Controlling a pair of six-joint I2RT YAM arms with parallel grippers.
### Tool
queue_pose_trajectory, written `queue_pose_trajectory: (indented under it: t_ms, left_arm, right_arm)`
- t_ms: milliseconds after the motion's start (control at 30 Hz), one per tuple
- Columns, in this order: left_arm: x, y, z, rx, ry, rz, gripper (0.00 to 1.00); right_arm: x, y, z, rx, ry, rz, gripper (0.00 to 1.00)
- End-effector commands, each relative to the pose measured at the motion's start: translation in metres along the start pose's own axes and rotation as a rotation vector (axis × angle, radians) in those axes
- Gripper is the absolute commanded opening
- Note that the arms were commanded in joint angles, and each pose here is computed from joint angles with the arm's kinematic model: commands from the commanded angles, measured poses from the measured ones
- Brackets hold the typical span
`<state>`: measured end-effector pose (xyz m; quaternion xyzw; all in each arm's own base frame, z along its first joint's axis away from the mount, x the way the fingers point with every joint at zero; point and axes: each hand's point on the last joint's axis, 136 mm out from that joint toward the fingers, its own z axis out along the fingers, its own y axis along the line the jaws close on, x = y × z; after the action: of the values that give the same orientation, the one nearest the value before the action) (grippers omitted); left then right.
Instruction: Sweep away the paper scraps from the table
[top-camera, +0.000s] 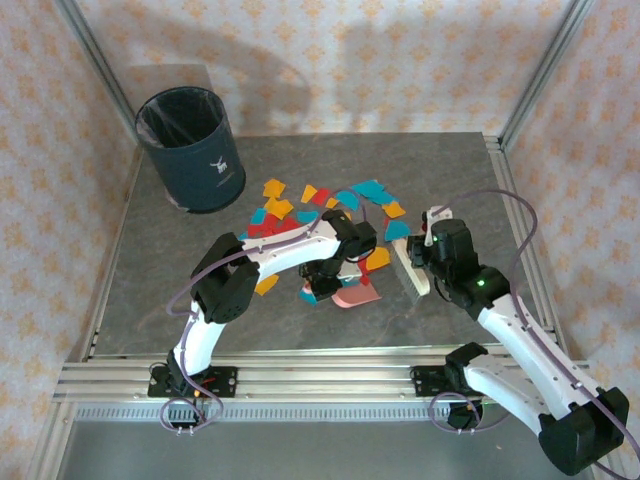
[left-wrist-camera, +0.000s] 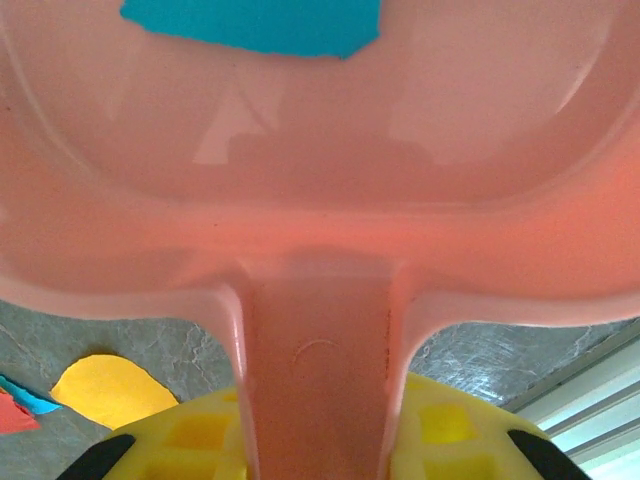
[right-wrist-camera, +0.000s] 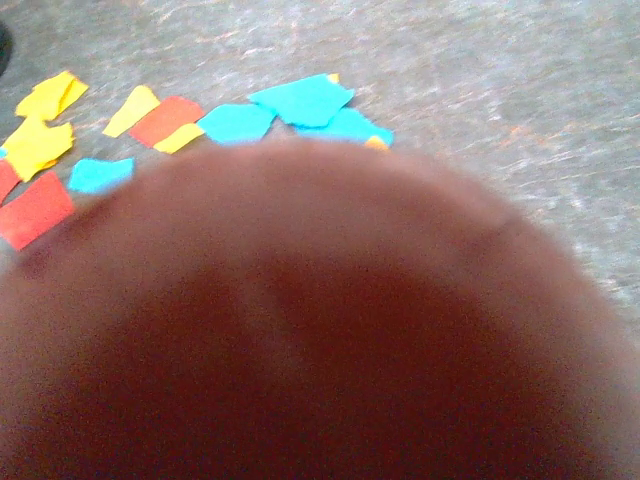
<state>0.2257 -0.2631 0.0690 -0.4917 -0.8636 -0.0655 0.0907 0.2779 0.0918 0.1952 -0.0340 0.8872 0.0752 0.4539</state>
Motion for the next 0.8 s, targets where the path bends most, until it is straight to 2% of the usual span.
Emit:
queue_pose_trajectory:
  t_ms: [0, 267, 767]
  left_arm:
    - [0.003, 0.007, 0.000, -0.027, 0.005, -0.011, 0.00]
    - [0.003, 0.006, 0.001, -0.021, 0.003, -0.012, 0.00]
    - [0.004, 0.003, 0.006, -0.006, 0.009, -0.009, 0.00]
  right_arm:
    - [-0.028, -0.014, -0.003, 0.095, -0.121, 0.024, 0.00]
    - [-0.032, -0.016, 0.017, 0.139, -0.132, -0.004, 0.00]
    - [-0.013, 0.016, 0.053, -0.019, -0.040, -0.070, 0.00]
